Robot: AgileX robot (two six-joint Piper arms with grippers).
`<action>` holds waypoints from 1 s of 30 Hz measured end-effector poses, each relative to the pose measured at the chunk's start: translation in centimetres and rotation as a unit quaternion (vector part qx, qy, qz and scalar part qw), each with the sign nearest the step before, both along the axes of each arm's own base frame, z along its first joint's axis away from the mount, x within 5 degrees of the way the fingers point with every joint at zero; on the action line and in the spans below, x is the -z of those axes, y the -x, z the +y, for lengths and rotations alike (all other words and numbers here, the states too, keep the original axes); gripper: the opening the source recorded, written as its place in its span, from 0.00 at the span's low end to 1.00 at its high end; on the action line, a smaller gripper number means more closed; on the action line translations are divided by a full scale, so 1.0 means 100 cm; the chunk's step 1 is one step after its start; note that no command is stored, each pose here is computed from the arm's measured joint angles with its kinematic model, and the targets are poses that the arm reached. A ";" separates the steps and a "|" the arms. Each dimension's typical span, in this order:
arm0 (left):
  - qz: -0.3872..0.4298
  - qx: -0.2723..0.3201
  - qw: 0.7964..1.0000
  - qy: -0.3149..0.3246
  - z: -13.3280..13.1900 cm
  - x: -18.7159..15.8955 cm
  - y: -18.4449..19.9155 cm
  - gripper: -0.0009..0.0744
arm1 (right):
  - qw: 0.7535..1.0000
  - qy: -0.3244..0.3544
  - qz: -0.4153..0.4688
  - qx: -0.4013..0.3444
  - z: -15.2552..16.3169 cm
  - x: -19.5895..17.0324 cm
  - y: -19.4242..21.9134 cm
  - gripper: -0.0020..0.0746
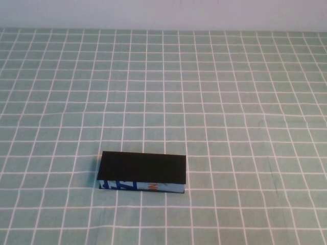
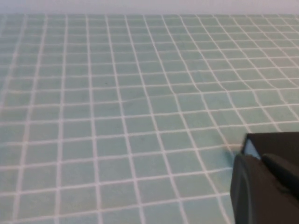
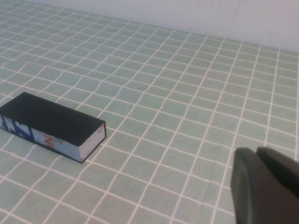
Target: Return glasses to glasses case
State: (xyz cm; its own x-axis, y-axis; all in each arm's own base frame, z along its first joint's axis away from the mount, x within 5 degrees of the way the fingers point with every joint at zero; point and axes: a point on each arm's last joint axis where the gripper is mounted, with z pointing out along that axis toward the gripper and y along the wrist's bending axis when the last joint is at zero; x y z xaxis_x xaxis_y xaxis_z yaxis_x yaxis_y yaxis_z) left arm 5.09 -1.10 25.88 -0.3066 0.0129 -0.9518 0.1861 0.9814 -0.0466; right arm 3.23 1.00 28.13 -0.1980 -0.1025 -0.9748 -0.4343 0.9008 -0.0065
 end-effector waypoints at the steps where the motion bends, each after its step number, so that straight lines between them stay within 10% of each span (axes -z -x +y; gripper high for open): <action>1: -0.020 -0.006 1.000 -0.021 0.002 0.005 0.001 0.01 | 1.000 0.000 0.000 0.000 0.000 0.000 0.000 0.01; 12: -0.034 -0.048 0.998 -0.021 0.008 0.081 -0.003 0.01 | 1.000 0.000 0.000 0.000 0.000 0.000 0.000 0.01; 30: -0.015 -0.056 0.998 -0.009 0.009 0.085 -0.002 0.01 | 1.000 -0.001 0.000 0.000 0.000 0.000 0.000 0.01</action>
State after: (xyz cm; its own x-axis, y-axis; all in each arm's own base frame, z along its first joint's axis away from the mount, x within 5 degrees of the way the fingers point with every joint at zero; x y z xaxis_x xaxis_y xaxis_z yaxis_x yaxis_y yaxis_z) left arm 5.32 -0.19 17.41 -0.2776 -0.0023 -0.9607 0.0765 0.9968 -0.0245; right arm 3.23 1.00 28.13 -0.1988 -0.1010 -0.9748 -0.4339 0.9009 -0.0048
